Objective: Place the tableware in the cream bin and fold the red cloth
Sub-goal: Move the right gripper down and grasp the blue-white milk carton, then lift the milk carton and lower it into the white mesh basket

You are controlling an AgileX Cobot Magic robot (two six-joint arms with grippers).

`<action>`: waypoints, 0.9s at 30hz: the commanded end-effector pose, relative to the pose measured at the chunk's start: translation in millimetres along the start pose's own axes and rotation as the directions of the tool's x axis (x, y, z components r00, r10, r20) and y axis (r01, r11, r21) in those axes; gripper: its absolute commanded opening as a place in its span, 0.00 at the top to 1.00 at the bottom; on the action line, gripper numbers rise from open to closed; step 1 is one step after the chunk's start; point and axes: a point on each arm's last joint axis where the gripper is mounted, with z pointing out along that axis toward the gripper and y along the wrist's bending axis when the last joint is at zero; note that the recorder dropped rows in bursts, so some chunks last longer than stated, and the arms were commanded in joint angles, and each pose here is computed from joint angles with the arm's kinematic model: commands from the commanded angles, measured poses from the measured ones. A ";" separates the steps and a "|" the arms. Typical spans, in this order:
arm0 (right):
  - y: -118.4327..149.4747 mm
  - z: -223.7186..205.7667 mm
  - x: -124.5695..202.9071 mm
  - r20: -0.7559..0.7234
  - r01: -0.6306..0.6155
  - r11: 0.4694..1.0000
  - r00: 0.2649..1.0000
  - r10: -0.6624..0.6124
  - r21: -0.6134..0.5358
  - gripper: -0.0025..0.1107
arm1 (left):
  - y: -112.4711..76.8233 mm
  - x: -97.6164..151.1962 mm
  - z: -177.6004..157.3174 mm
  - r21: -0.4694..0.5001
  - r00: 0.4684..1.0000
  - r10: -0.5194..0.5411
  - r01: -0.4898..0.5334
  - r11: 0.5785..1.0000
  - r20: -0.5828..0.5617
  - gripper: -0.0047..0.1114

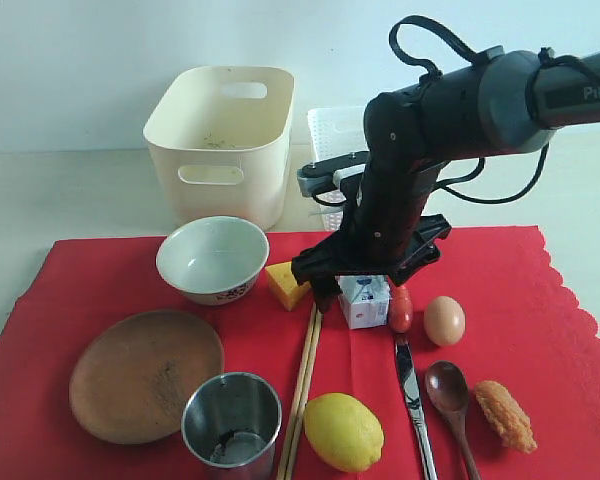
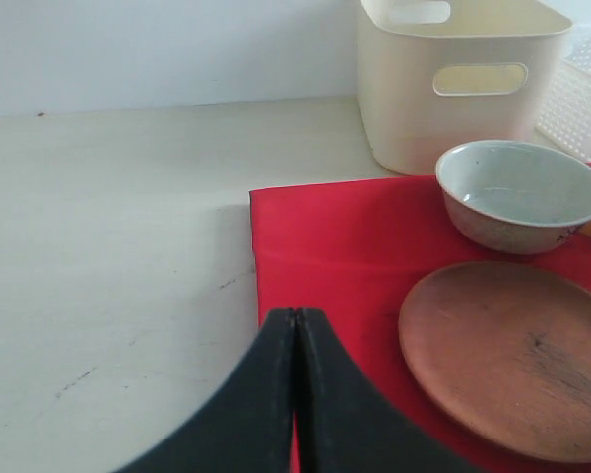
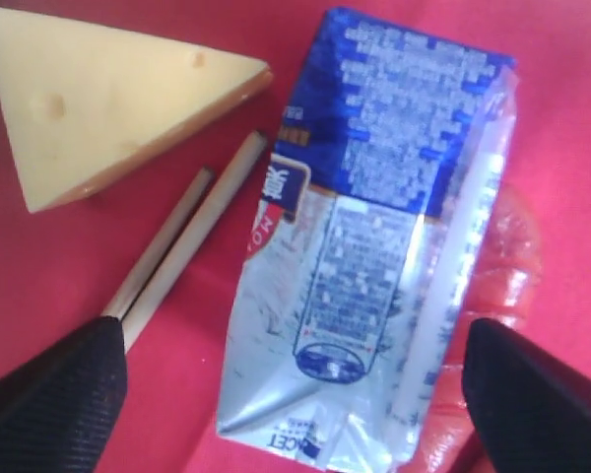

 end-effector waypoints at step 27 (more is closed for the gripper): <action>2.5 16.8 -12.5 0.012 0.000 1.000 1.000 0.000 -0.002 0.98 | 0.0 -0.5 -0.2 -0.001 1.000 -0.011 0.011 1.000 0.015 0.96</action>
